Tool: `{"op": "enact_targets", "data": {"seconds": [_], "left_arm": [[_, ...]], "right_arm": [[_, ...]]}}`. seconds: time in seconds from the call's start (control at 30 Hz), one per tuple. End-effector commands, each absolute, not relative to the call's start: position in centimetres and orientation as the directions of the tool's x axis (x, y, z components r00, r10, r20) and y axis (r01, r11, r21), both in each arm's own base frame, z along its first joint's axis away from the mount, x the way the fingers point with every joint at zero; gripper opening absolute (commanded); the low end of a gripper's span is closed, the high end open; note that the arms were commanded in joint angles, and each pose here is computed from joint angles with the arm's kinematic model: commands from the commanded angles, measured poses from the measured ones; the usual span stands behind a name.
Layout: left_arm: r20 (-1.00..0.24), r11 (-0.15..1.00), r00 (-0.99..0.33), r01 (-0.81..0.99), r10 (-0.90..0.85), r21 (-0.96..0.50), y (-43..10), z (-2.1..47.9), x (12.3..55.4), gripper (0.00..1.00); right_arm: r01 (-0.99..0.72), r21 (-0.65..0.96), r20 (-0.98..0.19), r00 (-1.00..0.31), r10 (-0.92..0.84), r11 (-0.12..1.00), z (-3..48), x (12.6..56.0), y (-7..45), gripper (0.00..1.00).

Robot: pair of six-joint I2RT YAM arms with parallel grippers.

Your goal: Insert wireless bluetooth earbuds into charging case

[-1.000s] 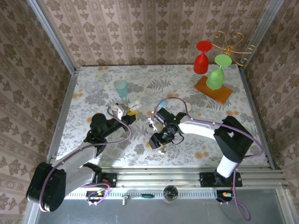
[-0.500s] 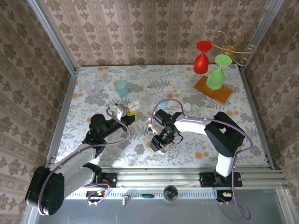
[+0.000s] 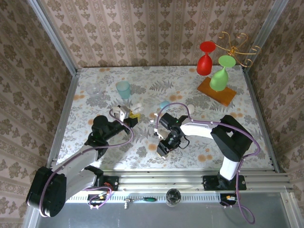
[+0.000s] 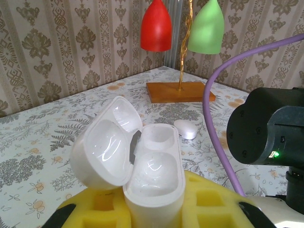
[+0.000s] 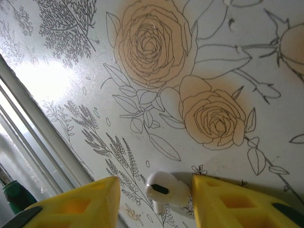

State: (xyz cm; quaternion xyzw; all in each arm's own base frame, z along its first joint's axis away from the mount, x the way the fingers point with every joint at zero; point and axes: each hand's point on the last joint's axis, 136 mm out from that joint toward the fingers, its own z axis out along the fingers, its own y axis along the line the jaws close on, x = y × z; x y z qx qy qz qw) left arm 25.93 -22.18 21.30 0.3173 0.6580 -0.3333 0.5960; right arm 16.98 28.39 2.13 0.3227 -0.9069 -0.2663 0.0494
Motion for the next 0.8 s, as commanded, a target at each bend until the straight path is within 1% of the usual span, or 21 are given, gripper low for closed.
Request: {"op": "enact_targets", "data": {"seconds": [0.0, 0.13, 0.3, 0.43, 0.53, 0.6, 0.77], "left_arm": [[-0.999, 0.57, -0.04, 0.821, 0.007, -0.029, -22.3, 22.9, 26.2, 0.0], [-0.999, 0.569, -0.043, 0.822, 0.01, -0.029, -22.4, 22.8, 26.2, 0.0], [-0.999, 0.569, -0.043, 0.822, 0.013, -0.028, -22.4, 22.7, 26.2, 0.0], [-0.999, 0.567, -0.04, 0.823, 0.011, -0.027, -22.4, 22.8, 26.2, 0.0], [-0.999, 0.567, -0.038, 0.823, 0.012, -0.025, -22.4, 22.8, 26.2, 0.0], [-0.999, 0.566, -0.037, 0.824, 0.01, -0.024, -22.4, 22.9, 26.2, 0.0], [-0.999, 0.566, -0.04, 0.824, 0.008, -0.028, -22.3, 22.9, 26.1, 0.0]], "right_arm": [[-0.554, 0.505, -0.039, -0.781, -0.624, 0.662, 2.2, 16.1, 27.3, 0.42], [-0.564, 0.502, -0.058, -0.778, -0.625, 0.655, 2.7, 16.4, 27.5, 0.42], [-0.592, 0.498, -0.117, -0.77, -0.627, 0.634, 3.8, 17.3, 28.2, 0.48], [-0.612, 0.48, -0.156, -0.764, -0.626, 0.628, 4.6, 18.1, 28.5, 0.5], [-0.622, 0.499, -0.181, -0.756, -0.629, 0.603, 5.1, 18.3, 29.4, 0.5], [-0.624, 0.521, -0.186, -0.749, -0.636, 0.582, 5.1, 18.3, 30.1, 0.5], [-0.614, 0.542, -0.149, -0.742, -0.654, 0.573, 3.6, 18.0, 30.5, 0.5]]}}
